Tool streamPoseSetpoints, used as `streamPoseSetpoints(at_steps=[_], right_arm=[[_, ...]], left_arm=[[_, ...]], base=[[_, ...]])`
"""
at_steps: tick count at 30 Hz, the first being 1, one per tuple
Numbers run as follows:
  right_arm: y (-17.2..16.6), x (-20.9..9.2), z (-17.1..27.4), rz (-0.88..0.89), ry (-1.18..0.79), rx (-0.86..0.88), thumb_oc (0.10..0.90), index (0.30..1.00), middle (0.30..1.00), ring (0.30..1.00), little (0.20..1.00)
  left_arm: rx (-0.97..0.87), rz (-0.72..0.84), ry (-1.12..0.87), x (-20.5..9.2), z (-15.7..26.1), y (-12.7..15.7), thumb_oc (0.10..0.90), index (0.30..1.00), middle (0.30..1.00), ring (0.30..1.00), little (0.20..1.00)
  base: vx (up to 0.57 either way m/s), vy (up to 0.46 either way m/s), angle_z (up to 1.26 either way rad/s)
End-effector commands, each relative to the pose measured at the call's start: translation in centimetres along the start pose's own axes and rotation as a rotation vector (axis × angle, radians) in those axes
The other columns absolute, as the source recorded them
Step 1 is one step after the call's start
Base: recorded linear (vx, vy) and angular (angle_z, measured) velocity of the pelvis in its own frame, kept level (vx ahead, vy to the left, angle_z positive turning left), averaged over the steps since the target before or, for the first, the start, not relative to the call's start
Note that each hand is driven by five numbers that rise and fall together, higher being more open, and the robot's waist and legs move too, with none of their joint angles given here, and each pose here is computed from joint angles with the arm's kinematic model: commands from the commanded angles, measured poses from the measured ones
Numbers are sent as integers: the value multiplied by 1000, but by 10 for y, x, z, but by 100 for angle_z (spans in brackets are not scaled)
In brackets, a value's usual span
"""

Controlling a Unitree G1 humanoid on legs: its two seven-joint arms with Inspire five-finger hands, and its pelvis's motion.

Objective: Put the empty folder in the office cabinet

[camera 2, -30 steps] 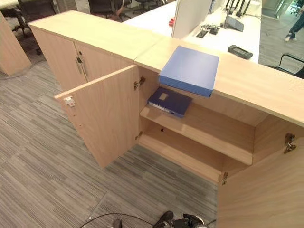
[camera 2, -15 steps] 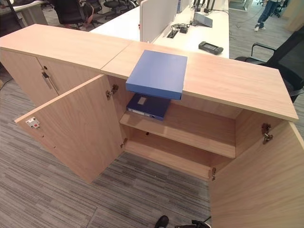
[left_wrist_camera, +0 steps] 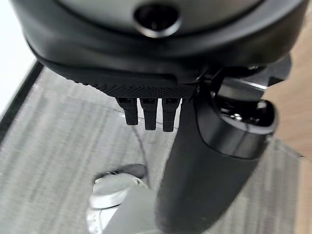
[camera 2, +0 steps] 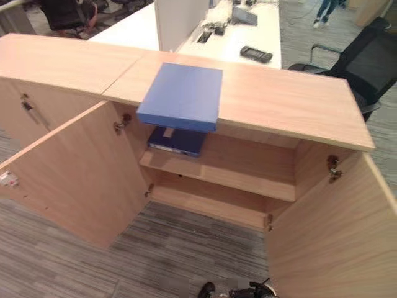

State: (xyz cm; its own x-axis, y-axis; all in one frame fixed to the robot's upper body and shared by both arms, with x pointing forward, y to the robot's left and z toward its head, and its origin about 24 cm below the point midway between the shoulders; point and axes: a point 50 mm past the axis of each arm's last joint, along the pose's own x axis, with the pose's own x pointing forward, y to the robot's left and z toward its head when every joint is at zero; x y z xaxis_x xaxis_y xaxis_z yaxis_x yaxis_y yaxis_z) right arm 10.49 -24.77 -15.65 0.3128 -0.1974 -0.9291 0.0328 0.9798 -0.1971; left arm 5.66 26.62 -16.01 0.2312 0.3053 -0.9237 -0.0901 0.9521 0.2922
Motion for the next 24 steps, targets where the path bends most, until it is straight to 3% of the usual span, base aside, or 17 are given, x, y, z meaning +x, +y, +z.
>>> streamPoseSetpoints(at_steps=[1, 7, 11, 16, 24], right_arm=[[-20, -1, 9, -65, -14, -42, 800, 900, 900, 900, 900], [-4, 1, 23, -40, -61, -102, 800, 900, 900, 900, 900], [4, 1, 14, -13, -37, -119, 800, 900, 900, 900, 900], [7, 0, -3, 1, 16, -120, 800, 900, 900, 900, 900], [13, 0, -14, 19, 55, -64, 800, 900, 900, 900, 900]], left_arm=[[-138, 15, -112, 0, 24, -2, 800, 900, 900, 900, 900], [-180, 37, -237, -4, 42, 2, 800, 900, 900, 900, 900], [-87, -41, -331, -11, 53, -5, 800, 900, 900, 900, 900], [6, -109, -415, -18, 66, -10, 800, 900, 900, 900, 900], [-67, -160, -454, -24, 73, -14, 800, 900, 900, 900, 900]], base=[[134, -64, -103], [165, 18, -89], [100, 162, -65], [99, 142, -17], [50, 79, -10]])
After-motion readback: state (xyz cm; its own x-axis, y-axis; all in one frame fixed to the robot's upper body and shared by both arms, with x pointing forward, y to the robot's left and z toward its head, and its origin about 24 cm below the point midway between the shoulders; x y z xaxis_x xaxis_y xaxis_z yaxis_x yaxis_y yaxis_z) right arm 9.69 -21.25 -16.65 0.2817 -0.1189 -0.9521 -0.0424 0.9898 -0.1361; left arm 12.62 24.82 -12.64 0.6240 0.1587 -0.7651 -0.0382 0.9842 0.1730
